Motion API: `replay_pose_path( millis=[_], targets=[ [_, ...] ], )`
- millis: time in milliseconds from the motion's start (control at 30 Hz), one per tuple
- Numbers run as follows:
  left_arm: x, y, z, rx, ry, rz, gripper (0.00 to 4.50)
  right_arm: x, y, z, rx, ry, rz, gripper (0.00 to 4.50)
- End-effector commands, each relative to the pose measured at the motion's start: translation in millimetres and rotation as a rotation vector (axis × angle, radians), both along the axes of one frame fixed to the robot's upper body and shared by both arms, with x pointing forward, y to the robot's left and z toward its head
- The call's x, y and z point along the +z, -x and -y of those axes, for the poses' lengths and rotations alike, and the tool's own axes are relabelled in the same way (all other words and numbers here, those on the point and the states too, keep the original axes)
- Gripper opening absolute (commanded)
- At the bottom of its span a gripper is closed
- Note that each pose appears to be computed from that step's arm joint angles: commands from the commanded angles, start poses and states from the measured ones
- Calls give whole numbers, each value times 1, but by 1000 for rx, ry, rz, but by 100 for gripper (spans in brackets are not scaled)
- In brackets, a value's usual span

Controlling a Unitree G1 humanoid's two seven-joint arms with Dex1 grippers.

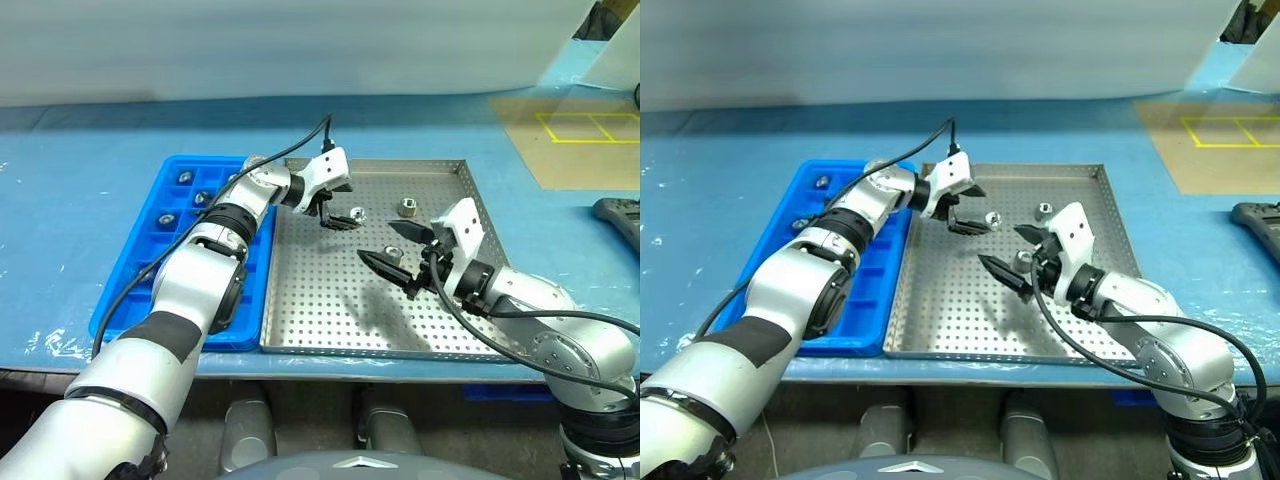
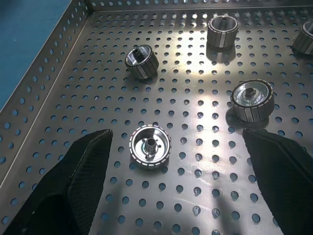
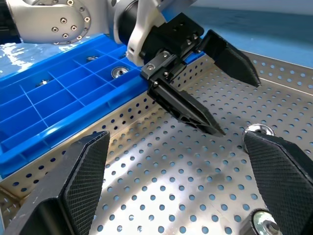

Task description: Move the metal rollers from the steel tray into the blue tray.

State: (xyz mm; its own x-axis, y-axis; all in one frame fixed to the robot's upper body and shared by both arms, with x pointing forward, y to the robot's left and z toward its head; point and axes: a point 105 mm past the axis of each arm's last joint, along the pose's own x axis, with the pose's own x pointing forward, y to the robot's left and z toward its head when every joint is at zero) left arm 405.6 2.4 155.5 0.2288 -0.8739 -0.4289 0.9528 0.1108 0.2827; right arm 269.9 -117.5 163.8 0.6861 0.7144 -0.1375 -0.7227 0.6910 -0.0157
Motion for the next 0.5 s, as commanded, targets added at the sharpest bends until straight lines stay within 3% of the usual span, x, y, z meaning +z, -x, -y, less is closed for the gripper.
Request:
replay_pose_path(
  millis=[33, 500],
  targets=[
    [8, 0, 2, -19, 14, 40, 448, 17, 3, 2, -22, -2, 94, 450],
    [9, -1, 1, -11, 7, 44, 448, 18, -3, 0, -29, -6, 121, 450]
  ],
)
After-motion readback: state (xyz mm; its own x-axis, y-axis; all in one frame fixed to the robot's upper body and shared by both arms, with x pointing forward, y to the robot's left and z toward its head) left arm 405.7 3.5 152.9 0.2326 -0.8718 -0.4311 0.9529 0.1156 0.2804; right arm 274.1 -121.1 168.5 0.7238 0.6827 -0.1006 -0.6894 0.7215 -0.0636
